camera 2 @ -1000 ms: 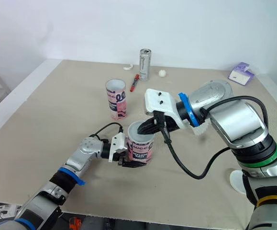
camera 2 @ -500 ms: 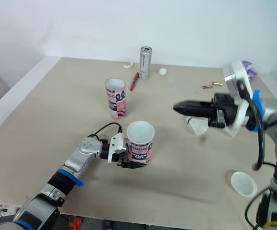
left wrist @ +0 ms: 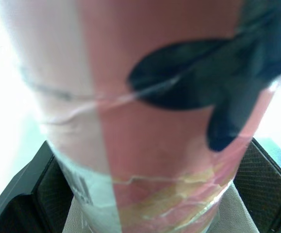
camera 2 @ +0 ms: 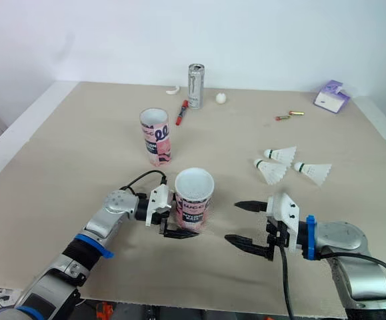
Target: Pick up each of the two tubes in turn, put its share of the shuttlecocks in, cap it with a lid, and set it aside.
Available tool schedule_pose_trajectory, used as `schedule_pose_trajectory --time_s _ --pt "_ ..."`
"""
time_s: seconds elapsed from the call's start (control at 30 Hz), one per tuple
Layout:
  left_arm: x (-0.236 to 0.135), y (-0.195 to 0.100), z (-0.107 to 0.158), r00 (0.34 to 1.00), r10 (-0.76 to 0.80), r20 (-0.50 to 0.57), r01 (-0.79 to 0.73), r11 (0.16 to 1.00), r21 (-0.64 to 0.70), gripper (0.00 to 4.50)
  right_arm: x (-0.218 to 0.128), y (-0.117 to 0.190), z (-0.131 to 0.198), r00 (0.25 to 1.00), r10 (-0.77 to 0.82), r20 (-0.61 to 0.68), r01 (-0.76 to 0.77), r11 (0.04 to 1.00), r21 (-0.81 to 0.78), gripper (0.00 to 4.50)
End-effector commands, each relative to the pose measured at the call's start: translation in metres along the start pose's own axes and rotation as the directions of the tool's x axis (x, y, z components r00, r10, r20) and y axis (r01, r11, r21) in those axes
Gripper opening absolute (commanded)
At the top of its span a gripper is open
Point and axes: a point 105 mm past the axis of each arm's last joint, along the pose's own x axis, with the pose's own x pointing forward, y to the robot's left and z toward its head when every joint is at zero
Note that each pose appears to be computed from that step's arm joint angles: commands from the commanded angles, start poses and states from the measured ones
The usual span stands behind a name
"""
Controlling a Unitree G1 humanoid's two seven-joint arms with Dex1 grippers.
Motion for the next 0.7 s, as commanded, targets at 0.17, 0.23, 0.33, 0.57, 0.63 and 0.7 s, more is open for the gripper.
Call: schedule_pose_trajectory --time_s 0.17,0.23,0.33,0.57,0.63,0.7 --pt "-0.021 0.002 0.004 1.000 0.002 -0.011 -0.001 0.999 0.037 4.50 0.023 -0.006 0.003 0.997 0.004 0.079 -0.005 1.000 0.017 4.42" --pt "-0.027 0.004 0.009 1.000 0.006 0.003 -0.006 0.999 0.042 4.50 0.028 -0.008 0.005 0.995 0.003 0.098 -0.005 1.000 0.022 4.42" --pt "-0.035 0.005 0.016 1.000 0.012 0.027 -0.013 0.999 0.030 4.50 0.035 -0.008 0.006 0.992 0.002 0.129 -0.006 0.999 0.034 4.42" --pt "-0.056 0.006 0.028 0.997 0.041 0.059 -0.042 0.999 0.011 4.50 0.048 0.000 0.005 0.991 0.028 0.134 -0.034 0.999 0.037 4.42" --pt "-0.059 0.004 0.029 0.997 0.043 0.058 -0.044 0.999 0.013 4.50 0.050 0.002 0.004 0.990 0.034 0.136 -0.039 0.999 0.038 4.42" --pt "-0.065 0.002 0.032 0.998 0.042 0.055 -0.043 0.999 0.023 4.50 0.055 0.005 0.004 0.989 0.045 0.139 -0.050 0.998 0.031 4.42"
